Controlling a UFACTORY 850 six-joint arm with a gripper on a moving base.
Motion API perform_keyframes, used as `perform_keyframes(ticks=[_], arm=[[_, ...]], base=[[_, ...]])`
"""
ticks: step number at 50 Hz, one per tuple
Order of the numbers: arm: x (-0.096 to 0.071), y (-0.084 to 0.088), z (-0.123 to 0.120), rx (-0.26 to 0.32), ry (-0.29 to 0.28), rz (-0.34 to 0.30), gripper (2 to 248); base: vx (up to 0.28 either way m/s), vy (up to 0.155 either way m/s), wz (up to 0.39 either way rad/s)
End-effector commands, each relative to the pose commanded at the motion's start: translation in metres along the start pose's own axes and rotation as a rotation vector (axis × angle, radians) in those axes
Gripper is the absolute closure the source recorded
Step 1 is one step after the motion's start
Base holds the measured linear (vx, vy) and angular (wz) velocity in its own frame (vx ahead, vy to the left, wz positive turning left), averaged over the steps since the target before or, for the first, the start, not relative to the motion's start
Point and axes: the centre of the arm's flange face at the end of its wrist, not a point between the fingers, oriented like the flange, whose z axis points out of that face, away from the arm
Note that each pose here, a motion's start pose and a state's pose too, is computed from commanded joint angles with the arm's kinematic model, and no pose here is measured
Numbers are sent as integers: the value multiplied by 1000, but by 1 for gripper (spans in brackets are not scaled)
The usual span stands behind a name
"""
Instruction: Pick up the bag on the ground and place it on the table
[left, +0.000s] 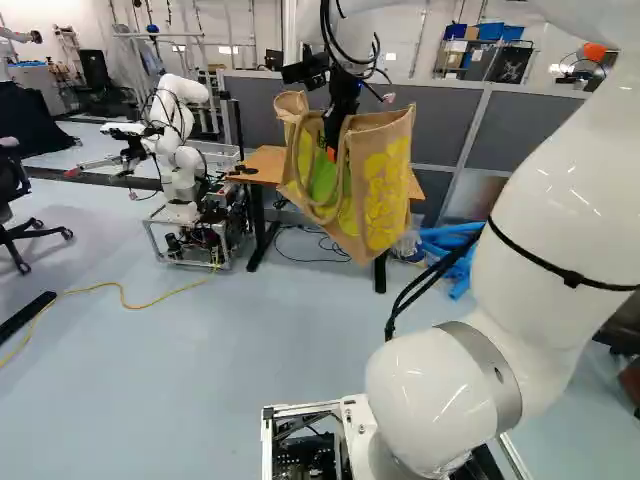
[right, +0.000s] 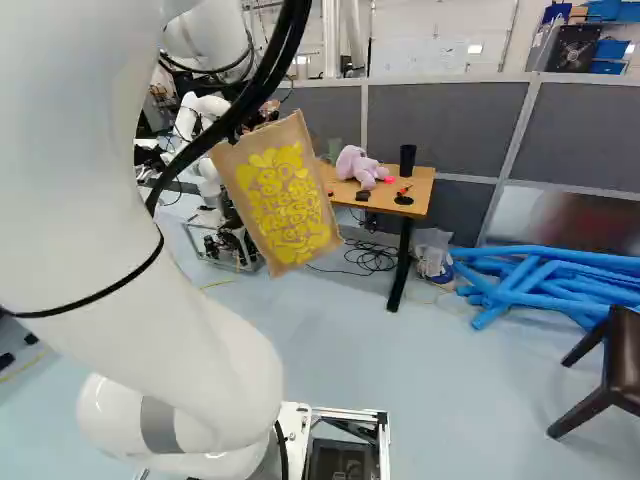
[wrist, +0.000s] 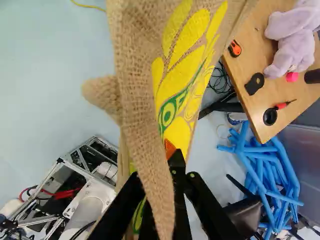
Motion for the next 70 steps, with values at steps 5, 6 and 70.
perform_keyframes(ticks=[5,6,70], arm=[[0,0,0,0,0,0,229],[0,0,0,0,0,0,229],[0,0,0,0,0,0,229]], base=[[176,91,-18],[172,87,-31],[193,89,-23]])
